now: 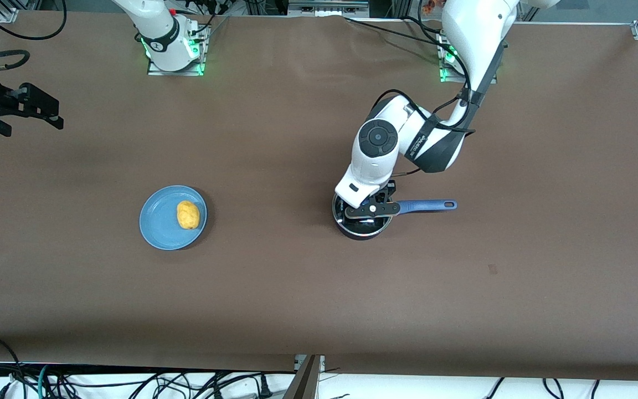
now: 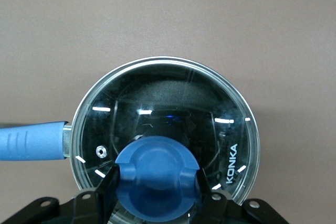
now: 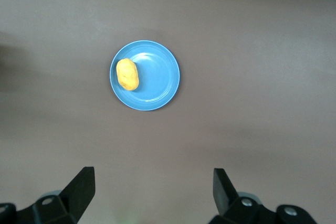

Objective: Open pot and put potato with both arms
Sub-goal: 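Lower the left gripper and grasp the blue lid knob, then lift the lid away with the left gripper while the right gripper reaches the potato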

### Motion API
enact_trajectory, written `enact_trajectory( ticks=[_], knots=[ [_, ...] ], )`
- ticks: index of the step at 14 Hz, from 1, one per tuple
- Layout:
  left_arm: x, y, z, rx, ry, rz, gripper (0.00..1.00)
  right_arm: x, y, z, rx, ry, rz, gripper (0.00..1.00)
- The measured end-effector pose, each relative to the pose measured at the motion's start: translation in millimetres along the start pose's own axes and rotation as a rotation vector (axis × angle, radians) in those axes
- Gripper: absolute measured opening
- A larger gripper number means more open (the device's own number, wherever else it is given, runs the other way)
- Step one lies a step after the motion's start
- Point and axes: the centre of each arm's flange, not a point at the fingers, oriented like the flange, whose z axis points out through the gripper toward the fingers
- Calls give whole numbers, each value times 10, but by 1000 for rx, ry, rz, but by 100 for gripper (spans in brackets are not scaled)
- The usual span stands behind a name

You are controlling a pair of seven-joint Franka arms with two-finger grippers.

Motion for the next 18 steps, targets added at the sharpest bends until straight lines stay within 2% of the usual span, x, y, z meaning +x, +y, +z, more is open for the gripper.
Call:
enact_trajectory(
  ticks=[5, 8, 12, 15, 16, 18],
  knots=[
    [59, -122, -115, 8, -7, 17, 61, 89, 87, 161, 3, -21, 13, 100],
    [236, -451, -432, 10, -3, 61, 61, 218, 107, 432, 1, -70, 11, 100],
    [851, -1793, -834, 14, -10, 195, 61, 380, 42, 815, 1, -143, -6, 100],
    [1114, -2705, -891, 20, -30, 303, 61, 484, -101, 1086, 6, -191, -34, 100],
    [1174, -3003, -882, 21, -41, 343, 61, 545, -182, 1194, 8, -196, -47, 100],
    [1252, -3592, -832, 16, -59, 414, 61, 736, -414, 1465, 14, -175, -84, 100]
  ],
)
